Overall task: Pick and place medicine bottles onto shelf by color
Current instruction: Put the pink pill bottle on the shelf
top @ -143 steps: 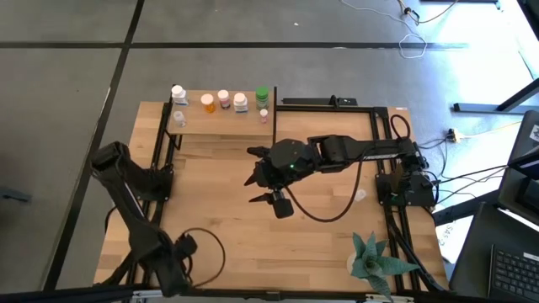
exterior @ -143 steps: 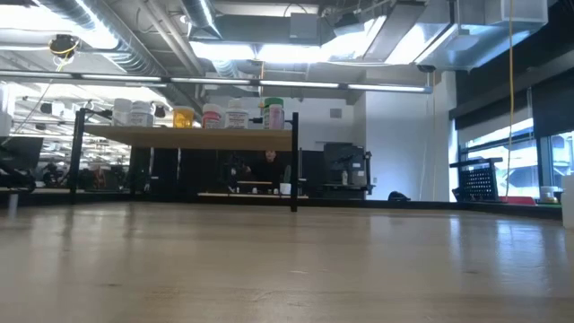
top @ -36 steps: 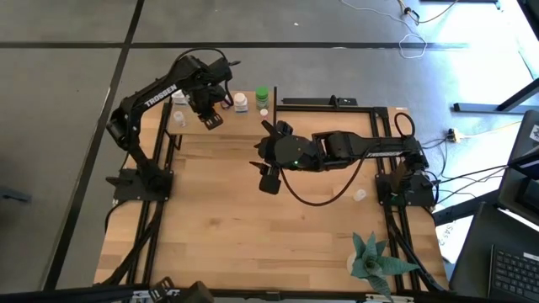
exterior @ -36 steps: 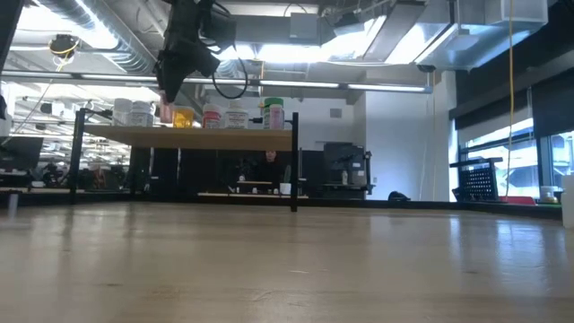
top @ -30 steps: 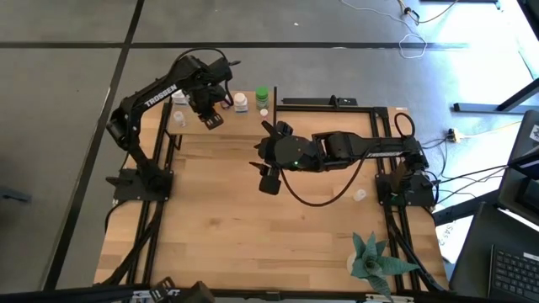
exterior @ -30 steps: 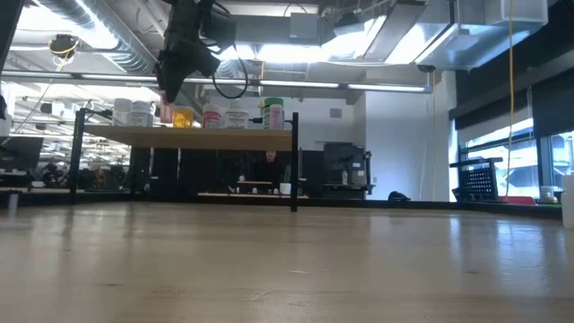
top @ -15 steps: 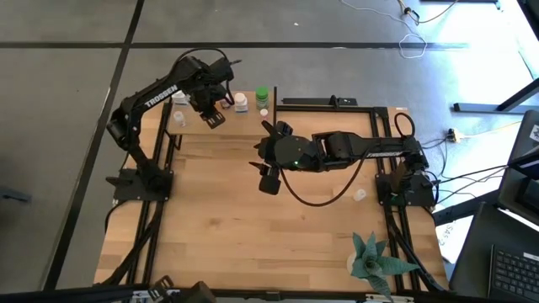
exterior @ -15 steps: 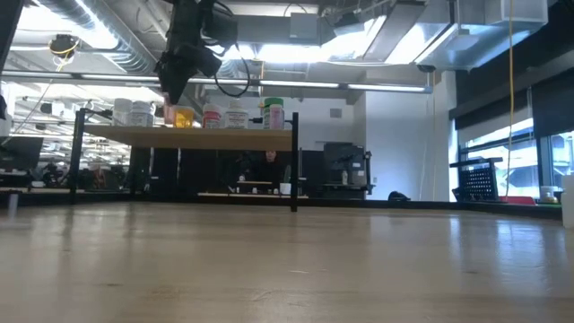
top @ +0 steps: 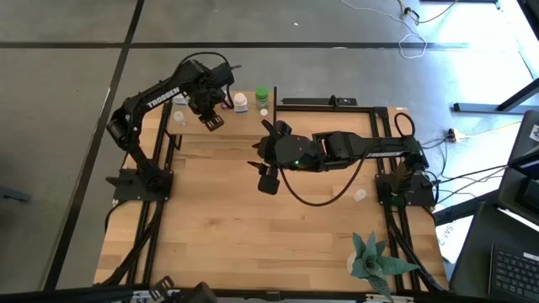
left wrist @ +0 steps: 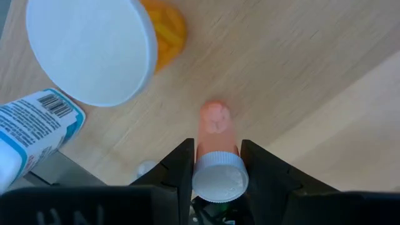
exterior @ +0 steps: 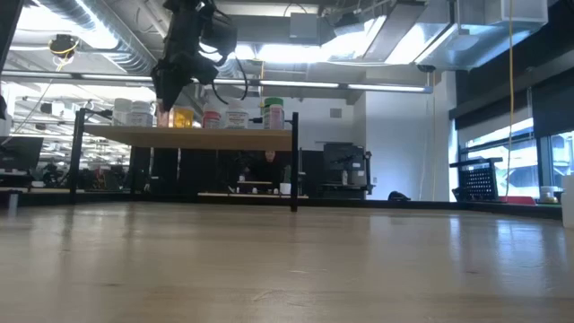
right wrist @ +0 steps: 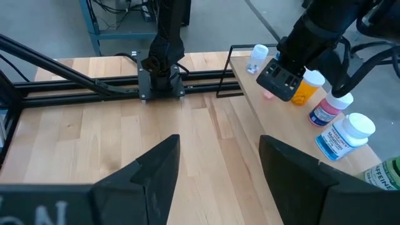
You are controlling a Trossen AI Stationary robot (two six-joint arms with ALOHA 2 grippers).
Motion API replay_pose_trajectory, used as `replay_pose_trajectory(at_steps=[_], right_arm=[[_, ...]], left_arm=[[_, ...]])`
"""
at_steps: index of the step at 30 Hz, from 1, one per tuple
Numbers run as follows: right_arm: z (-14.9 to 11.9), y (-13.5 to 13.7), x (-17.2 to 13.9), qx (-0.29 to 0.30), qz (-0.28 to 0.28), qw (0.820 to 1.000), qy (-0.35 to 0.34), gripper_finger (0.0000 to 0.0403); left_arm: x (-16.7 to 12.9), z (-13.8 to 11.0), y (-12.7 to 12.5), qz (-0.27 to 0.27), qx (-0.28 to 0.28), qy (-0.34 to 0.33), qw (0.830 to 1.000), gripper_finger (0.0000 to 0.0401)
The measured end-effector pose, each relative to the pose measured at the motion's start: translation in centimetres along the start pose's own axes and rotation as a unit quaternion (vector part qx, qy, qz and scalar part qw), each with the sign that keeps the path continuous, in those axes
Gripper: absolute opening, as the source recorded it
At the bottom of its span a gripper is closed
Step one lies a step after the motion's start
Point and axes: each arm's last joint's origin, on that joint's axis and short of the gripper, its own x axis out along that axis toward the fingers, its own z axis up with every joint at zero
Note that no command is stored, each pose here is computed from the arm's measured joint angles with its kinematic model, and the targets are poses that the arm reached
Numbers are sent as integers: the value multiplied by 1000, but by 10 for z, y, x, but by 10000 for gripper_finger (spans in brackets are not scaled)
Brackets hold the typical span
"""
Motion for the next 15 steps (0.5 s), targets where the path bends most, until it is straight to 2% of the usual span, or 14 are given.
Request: replay_pose_trajectory(at_steps=[15], right_arm=[[0,0,0,-1,0,1000,0,221]], left_arm=[[0,2,0,1,1,-11,1000,108]])
